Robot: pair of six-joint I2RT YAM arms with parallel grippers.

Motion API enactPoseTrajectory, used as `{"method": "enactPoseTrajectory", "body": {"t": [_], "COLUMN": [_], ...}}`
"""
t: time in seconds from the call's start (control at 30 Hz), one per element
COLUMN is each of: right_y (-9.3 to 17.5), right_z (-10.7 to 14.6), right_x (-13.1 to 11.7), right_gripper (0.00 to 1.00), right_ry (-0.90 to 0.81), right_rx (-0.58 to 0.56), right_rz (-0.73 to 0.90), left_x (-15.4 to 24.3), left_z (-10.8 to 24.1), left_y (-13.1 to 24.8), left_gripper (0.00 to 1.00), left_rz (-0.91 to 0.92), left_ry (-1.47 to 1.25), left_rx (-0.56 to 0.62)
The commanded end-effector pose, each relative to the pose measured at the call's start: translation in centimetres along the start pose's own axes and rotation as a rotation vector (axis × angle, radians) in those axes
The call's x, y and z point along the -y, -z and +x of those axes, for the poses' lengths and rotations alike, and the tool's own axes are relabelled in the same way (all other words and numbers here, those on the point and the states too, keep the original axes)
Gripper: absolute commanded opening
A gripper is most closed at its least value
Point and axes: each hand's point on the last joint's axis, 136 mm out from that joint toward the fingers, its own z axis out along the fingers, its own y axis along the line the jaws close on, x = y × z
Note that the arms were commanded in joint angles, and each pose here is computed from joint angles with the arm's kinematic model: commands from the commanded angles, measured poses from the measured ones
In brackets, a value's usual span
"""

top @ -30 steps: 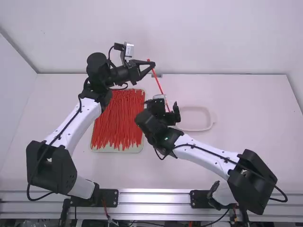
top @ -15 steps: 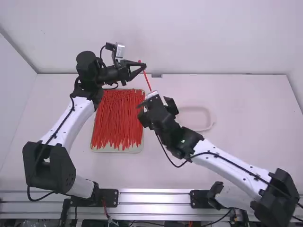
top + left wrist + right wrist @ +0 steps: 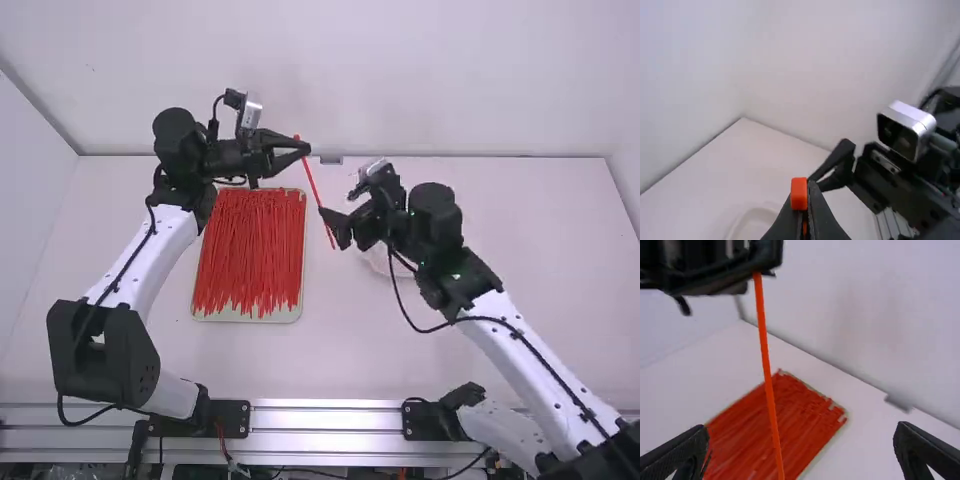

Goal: Fasten the cable tie

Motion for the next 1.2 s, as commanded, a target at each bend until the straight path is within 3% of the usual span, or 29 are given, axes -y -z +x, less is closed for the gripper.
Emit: {"method": "enactPoseTrajectory", "body": {"t": [0.0, 0.27, 0.5, 0.63, 0.67, 0.97, 1.17], "right_y": [1.3, 1.1, -0.8, -1.2, -1.3, -1.1, -0.9], "right_z": [-2.4, -3.8, -3.1, -2.6, -2.4, -2.3, -2.2], "right_x": [-3.3, -2.1, -1.7, -1.7, -1.6, -2.0, -2.3], "right_gripper": [0.98, 0.98, 0.99, 0.81, 0.71, 0.27, 0.25], "right_ry": [0.016, -0.053, -0.111, -0.102, -0.102, -0.104, -0.102], "right_rx": [0.071, 0.146, 0.152, 0.151, 0.149, 0.143, 0.139], "right_rz": [-0.266, -0.393, -0.482, -0.521, -0.532, -0.561, -0.581], "left_x": [1.7, 2.5, 3.7, 3.7, 3.6, 3.6, 3.5], "left_z": [-0.5, -0.8, -0.6, -0.6, -0.6, -0.7, -0.9], "left_y": [0.0, -0.5, -1.1, -1.2, -1.0, -1.6, -1.9], "left_gripper": [0.02, 0.02, 0.02, 0.02, 0.02, 0.02, 0.02], "left_rz": [0.071, 0.098, 0.149, 0.15, 0.144, 0.137, 0.123], "left_ry": [-0.027, -0.026, -0.065, -0.063, -0.064, -0.053, -0.027], "left_rx": [-0.023, -0.022, -0.036, -0.035, -0.033, -0.024, -0.013]}}
